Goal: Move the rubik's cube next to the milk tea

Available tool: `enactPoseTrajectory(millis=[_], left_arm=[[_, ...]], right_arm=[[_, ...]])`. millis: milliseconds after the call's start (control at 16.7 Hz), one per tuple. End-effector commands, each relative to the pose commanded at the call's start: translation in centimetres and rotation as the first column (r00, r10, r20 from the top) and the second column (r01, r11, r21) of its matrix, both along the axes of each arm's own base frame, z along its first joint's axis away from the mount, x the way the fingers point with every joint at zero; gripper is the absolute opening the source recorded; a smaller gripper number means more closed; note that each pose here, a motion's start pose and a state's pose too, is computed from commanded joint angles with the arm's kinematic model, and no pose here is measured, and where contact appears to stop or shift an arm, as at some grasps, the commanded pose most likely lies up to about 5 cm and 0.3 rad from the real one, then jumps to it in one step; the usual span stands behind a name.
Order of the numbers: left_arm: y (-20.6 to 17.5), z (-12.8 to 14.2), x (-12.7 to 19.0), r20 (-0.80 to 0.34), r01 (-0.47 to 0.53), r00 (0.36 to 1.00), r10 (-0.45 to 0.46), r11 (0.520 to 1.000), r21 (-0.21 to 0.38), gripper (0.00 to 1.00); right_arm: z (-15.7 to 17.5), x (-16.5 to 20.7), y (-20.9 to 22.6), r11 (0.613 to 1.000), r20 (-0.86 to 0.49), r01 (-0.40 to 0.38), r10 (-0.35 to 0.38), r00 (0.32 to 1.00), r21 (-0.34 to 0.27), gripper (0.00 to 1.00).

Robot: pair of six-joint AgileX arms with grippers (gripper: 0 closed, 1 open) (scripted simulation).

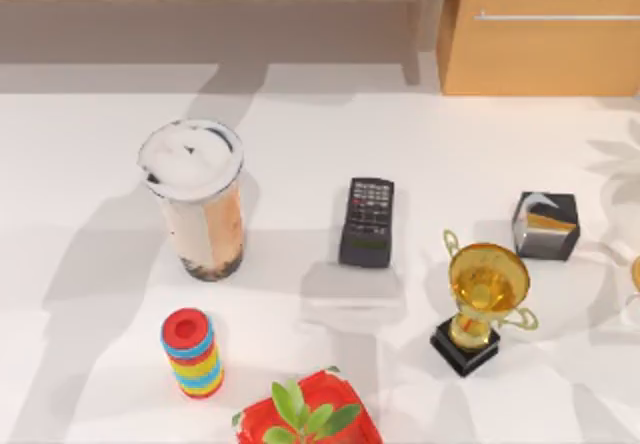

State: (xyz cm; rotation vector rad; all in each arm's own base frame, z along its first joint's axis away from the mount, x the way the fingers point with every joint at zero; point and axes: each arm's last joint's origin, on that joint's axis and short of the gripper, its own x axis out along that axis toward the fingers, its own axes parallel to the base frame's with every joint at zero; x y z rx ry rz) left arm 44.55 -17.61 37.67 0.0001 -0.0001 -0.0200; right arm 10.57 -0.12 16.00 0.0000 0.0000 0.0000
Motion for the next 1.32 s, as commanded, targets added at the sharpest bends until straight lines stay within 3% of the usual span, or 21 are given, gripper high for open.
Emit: enactPoseTrajectory(millis=[480, 1080, 1320], left_arm=[[0.0, 0.0, 0.0, 0.000, 0.000, 1.000, 0.000, 1.000, 0.000, 0.02], [-0.2, 0.2, -0.2, 0.006, 0.006, 1.000, -0.006, 1.000, -0.001, 0.00], [-4.0, 0.9, -2.1, 0.048, 0.155, 0.987, -0.156, 0.987, 0.039, 0.00]], right_arm=[[0.0, 0.0, 0.0, 1.000, 0.000, 0.000, 0.000, 1.000, 0.000, 1.00], [0.0, 0.0, 0.0, 1.000, 0.000, 0.000, 0.000, 1.000, 0.000, 1.00], [0.0, 0.0, 0.0, 1.000, 0.000, 0.000, 0.000, 1.000, 0.000, 1.00]])
